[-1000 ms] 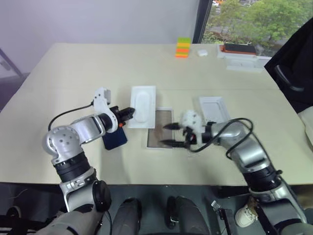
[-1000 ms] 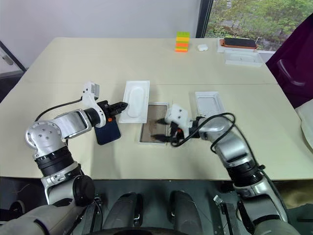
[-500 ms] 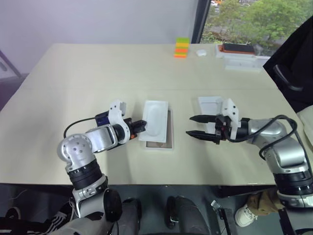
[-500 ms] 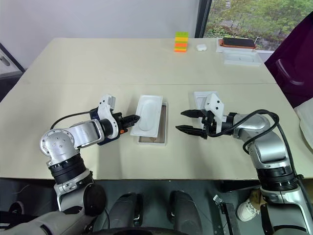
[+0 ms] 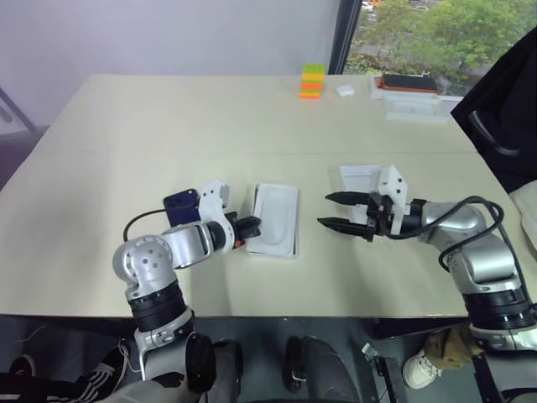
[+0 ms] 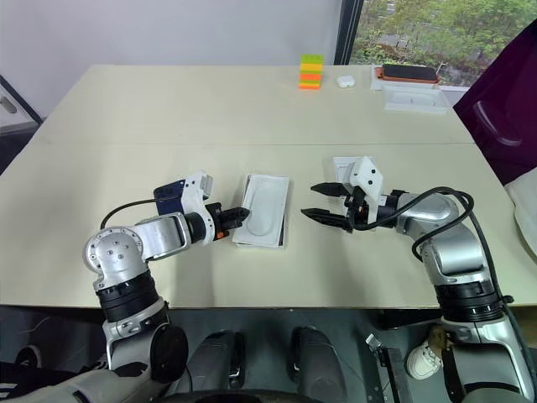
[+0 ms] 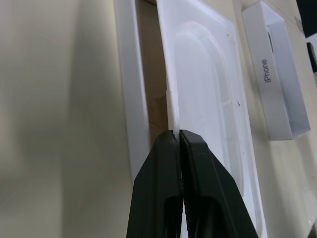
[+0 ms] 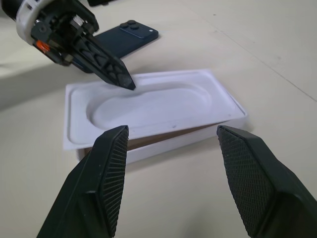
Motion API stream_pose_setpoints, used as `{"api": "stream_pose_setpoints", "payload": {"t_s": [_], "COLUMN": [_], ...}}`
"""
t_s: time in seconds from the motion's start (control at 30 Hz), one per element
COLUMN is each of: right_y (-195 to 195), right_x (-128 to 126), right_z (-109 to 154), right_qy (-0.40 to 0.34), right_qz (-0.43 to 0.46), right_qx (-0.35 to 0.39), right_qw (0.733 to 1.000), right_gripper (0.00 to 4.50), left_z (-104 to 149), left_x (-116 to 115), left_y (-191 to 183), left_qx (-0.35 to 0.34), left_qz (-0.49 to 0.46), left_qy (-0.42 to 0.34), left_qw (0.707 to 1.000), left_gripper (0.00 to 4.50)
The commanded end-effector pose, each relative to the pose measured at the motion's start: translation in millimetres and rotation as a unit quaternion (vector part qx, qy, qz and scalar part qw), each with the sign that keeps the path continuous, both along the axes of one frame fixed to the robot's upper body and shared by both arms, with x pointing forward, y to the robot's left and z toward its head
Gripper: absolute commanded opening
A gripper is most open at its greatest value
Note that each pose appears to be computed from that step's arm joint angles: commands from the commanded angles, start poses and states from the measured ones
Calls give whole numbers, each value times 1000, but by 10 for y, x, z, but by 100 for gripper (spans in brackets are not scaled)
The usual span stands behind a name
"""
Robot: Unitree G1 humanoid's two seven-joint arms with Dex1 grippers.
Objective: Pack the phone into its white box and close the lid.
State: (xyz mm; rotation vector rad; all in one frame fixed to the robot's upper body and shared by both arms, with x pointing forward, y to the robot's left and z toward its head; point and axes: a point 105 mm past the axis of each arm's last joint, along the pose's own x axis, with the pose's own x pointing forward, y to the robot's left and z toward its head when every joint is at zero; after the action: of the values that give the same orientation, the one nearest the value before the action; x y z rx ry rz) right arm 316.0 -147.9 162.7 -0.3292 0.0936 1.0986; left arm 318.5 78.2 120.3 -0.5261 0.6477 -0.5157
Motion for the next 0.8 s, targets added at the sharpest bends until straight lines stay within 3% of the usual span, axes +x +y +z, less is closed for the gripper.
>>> {"api": "stream_pose_setpoints", "payload": {"t_s": [0.03, 0.17, 0.63, 0.8], "right_y": [29, 29, 77, 170], "right_x": [6, 18, 122, 191], "right_z": [81, 61, 40, 113], "right_qy": [-22, -20, -26, -35], "right_qz": [6, 5, 3, -5], "right_qx": [1, -1, -2, 8], "right_qw": [1000, 1000, 1000, 999], "right_gripper": [303, 303, 303, 303], "left_z": [99, 145, 558, 747], "left_x": [1, 24, 86, 27], "left_y": [-9, 15, 24, 152], "left_qx": [9, 9, -2, 17], "left_qz": [-4, 2, -24, -49], "left_qy": [-24, -34, -107, -175], "left_qw": [1000, 999, 994, 983], "left_gripper": [155, 349, 349, 349]}}
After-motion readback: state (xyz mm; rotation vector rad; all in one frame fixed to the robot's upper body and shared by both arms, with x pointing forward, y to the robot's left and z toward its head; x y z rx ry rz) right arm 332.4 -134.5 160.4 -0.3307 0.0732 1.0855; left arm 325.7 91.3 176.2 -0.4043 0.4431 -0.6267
